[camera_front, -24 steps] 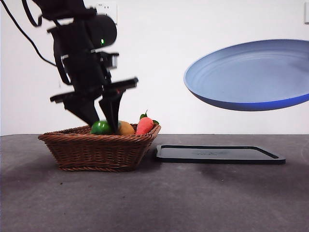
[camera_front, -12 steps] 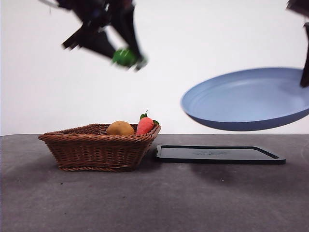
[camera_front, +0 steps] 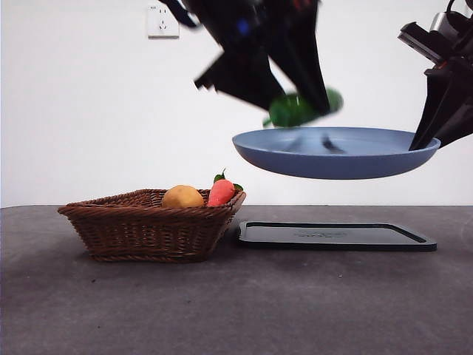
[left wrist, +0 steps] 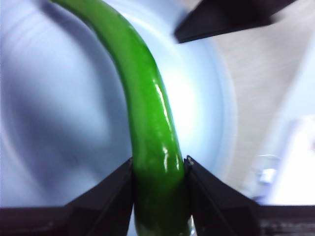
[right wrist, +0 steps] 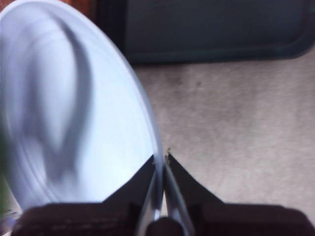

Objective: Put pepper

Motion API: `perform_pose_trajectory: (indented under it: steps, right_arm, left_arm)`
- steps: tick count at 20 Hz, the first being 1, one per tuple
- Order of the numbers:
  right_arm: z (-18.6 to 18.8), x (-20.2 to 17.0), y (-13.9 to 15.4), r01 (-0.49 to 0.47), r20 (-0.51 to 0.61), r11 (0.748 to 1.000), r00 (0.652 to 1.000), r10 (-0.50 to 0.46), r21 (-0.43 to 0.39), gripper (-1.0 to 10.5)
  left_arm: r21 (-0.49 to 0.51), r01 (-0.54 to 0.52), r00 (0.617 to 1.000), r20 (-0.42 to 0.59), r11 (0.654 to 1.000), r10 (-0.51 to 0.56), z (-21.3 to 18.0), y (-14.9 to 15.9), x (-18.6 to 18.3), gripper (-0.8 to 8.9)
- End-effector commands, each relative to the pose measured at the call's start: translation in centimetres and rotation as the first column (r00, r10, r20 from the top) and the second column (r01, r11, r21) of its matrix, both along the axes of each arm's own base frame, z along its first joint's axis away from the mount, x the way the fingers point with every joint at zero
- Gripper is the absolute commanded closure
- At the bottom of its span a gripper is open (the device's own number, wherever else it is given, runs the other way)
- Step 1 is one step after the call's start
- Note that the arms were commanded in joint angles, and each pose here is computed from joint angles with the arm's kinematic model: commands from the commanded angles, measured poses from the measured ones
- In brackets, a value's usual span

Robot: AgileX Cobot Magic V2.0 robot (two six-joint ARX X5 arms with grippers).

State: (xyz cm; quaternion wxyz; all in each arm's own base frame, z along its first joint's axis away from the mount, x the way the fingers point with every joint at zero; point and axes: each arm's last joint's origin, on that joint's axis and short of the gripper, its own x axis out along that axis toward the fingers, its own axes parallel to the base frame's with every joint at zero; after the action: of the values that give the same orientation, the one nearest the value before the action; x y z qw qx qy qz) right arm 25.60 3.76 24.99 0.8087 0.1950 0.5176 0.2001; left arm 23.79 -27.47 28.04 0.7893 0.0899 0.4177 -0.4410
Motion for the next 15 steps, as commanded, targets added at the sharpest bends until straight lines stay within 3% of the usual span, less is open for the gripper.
perform_pose_trajectory:
  steps: [1, 6, 10, 15]
  right_arm:
    - [0.0, 0.3, 0.1, 0.003, -0.008, 1.000, 1.000, -0.003, 0.020, 9.4]
    - [0.0, 0.2, 0.1, 0.004, -0.023, 1.000, 1.000, -0.004, 0.019, 9.4]
    - [-0.1, 0.2, 0.1, 0.005, -0.031, 1.000, 1.000, -0.004, 0.018, 9.4]
    - [-0.2, -0.1, 0.1, 0.014, -0.066, 1.000, 0.998, -0.014, 0.011, 9.4]
  left_arm:
    - [0.030, 0.019, 0.999, 0.049, 0.999, -0.021, -1.2, -1.3, 0.7, 6.77]
    - [0.040, 0.021, 0.999, 0.042, 0.999, -0.023, -2.6, -2.0, 1.3, 6.72]
    - [0.045, 0.027, 0.999, 0.031, 0.999, -0.029, -2.6, -2.1, 1.1, 5.78]
    - [0.051, 0.030, 0.999, 0.021, 0.998, -0.031, -2.5, -2.0, 0.9, 5.75]
